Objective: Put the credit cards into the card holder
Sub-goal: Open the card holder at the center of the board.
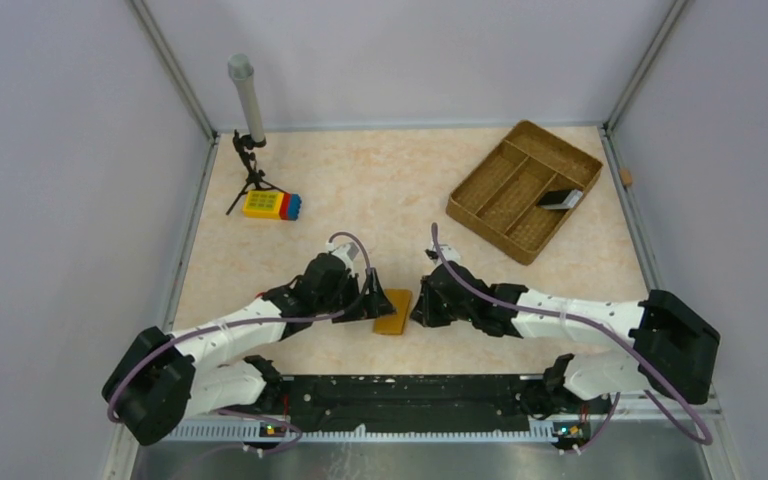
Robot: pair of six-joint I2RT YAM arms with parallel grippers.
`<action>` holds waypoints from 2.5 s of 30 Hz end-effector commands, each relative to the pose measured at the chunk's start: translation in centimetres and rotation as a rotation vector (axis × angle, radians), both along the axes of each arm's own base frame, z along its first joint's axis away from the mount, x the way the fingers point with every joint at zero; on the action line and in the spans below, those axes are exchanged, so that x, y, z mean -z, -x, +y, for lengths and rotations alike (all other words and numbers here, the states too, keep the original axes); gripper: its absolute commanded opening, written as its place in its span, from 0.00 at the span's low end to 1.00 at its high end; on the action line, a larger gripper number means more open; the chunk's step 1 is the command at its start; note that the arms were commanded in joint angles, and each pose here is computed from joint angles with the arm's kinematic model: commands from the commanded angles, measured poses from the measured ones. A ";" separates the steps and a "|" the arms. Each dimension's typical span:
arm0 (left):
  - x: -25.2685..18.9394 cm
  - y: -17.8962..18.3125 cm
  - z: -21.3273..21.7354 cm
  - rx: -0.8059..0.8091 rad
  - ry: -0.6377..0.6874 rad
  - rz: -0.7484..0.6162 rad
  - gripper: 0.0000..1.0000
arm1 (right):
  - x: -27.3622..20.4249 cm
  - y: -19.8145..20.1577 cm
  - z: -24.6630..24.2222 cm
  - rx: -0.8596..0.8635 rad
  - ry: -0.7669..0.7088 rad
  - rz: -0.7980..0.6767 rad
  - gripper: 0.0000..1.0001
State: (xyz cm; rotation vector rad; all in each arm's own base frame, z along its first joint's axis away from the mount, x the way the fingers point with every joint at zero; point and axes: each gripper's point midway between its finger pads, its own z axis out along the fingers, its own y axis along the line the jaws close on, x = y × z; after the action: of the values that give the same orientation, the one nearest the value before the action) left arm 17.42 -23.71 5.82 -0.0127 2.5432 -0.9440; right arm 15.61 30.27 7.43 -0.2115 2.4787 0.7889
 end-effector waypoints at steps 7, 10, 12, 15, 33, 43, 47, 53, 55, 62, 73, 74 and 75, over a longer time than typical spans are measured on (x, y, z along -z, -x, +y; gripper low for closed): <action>-2.6 -0.9 -2.3 0.096 0.016 -0.112 0.99 | -4.0 -0.3 0.9 0.006 -0.122 -0.071 0.00; -2.1 -1.0 -2.3 0.105 -0.020 -0.111 0.99 | -3.9 -0.3 0.8 0.009 -0.117 -0.071 0.00; -1.8 -1.2 -2.1 0.097 -0.043 -0.110 0.98 | -3.7 -0.3 0.7 0.011 -0.113 -0.067 0.00; -1.3 -1.4 -1.7 0.084 -0.077 -0.107 0.94 | -3.6 -0.2 0.5 0.014 -0.110 -0.065 0.00; -1.2 -1.9 1.2 0.015 -0.199 -0.150 0.73 | -2.2 -0.3 -0.6 0.047 -0.046 -0.047 0.00; -1.3 -3.7 2.9 -0.025 -0.306 -0.238 0.46 | -0.8 -0.1 -1.3 0.060 -0.002 -0.024 0.00; -1.8 -4.1 2.7 -0.010 -0.307 -0.271 0.31 | 0.3 0.0 -2.3 0.087 0.043 -0.013 0.00; -1.2 -4.3 1.8 0.053 -0.300 -0.293 0.11 | 2.6 -0.2 -4.3 0.140 0.146 0.001 0.00; -0.7 -4.2 1.6 0.066 -0.301 -0.276 0.03 | 3.5 -0.3 -4.9 0.158 0.173 0.010 0.00; 1.6 -2.9 1.9 0.006 -0.275 -0.175 0.00 | 4.9 -1.3 -7.2 0.222 0.149 0.078 0.13; 0.4 -1.4 0.0 -0.058 -0.071 -0.108 0.00 | -4.8 -2.6 -4.9 0.224 -0.100 -0.036 0.45; 0.3 -1.4 0.0 -0.061 -0.070 -0.109 0.00 | -5.6 -2.6 -4.4 0.219 -0.127 -0.040 0.42; 0.2 -1.4 0.0 -0.063 -0.068 -0.112 0.00 | -6.4 -2.7 -3.9 0.211 -0.148 -0.051 0.40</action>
State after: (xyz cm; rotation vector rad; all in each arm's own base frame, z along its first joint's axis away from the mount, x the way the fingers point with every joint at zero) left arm 18.72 -22.98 4.33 0.0191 2.4992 -0.7412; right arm 17.55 24.32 9.57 0.0685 2.4276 0.7224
